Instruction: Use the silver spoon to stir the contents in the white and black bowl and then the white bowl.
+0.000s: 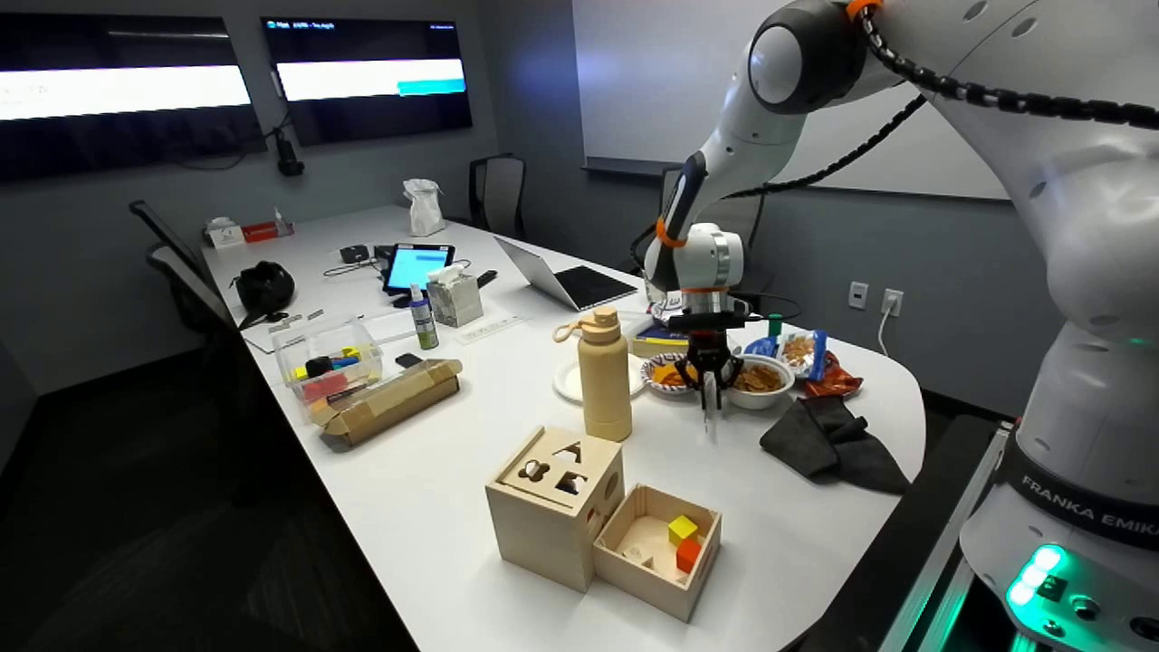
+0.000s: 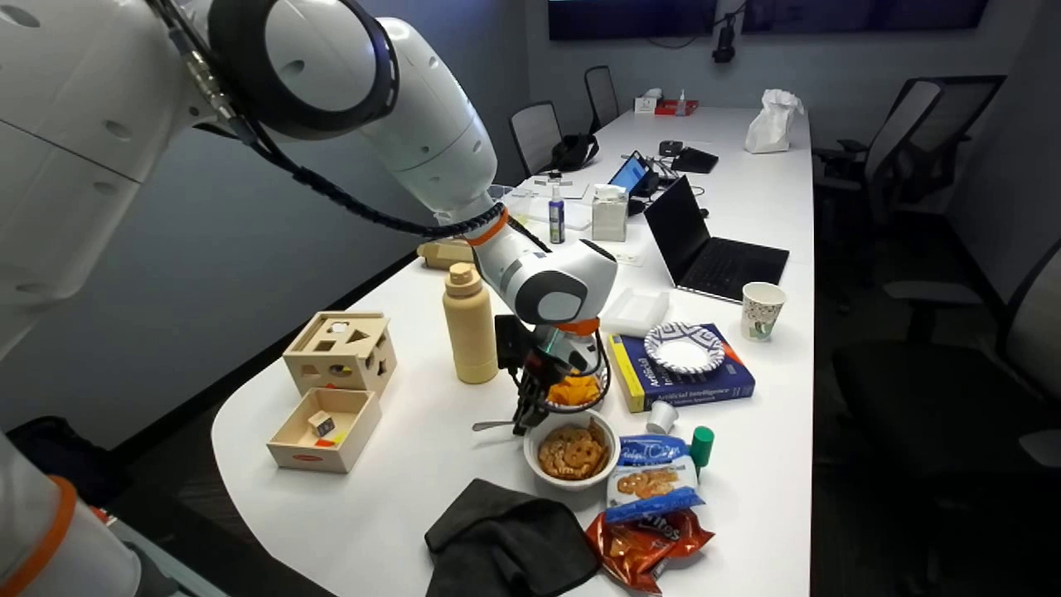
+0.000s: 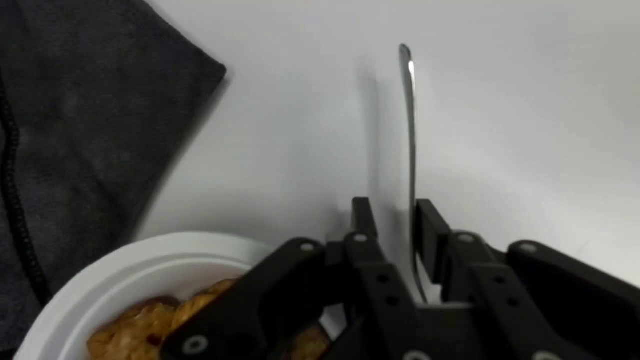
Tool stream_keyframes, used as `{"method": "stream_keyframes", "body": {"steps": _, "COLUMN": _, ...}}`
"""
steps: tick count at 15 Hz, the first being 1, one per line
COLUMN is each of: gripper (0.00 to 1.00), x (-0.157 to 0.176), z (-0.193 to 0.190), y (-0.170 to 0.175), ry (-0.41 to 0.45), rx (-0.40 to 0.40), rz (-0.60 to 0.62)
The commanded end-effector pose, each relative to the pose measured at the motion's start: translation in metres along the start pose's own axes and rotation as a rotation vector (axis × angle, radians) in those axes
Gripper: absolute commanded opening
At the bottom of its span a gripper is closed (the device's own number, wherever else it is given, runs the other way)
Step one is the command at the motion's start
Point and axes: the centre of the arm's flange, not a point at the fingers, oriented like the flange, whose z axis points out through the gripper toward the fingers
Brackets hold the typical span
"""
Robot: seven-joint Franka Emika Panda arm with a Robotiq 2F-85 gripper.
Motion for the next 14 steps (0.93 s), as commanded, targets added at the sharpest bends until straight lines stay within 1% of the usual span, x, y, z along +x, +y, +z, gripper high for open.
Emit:
{"method": "stream_keyframes", "body": {"steps": 1, "gripper": 0.6, "x": 0.007, "z": 0.004, "y": -0.007, "ry": 0.028, "rx": -0.022, "rz": 0.017}}
{"method": "stream_keyframes", "body": {"steps": 3, "gripper": 0.74, "x": 0.006, "z": 0.004, "y": -0.009, "ry": 0.033, "rx": -0.017, "rz": 0.013}}
{"method": "stream_keyframes", "body": {"steps": 4, "gripper": 0.83, "x": 0.005, "z": 0.004, "y": -0.009, "ry": 0.036, "rx": -0.013, "rz": 0.011}}
{"method": "stream_keyframes", "body": {"steps": 6, "gripper": 0.9, "x": 0.003, "z": -0.001, "y": -0.011, "ry": 0.052, "rx": -0.002, "rz": 0.002}}
{"method": "stream_keyframes", "body": {"steps": 9, "gripper": 0.93, "x": -0.005, "z": -0.012, "y": -0.014, "ry": 0.078, "rx": 0.03, "rz": -0.018}}
{"method": "stream_keyframes", "body": {"steps": 10, "gripper": 0.96, "x": -0.009, "z": -0.017, "y": -0.014, "ry": 0.085, "rx": 0.043, "rz": -0.027}}
{"method": "stream_keyframes", "body": {"steps": 12, "gripper": 1.0, "x": -0.018, "z": -0.028, "y": -0.018, "ry": 0.1, "rx": 0.071, "rz": -0.049}}
{"method": "stream_keyframes", "body": {"steps": 14, "gripper": 1.0, "x": -0.029, "z": -0.04, "y": -0.022, "ry": 0.118, "rx": 0.091, "rz": -0.074}}
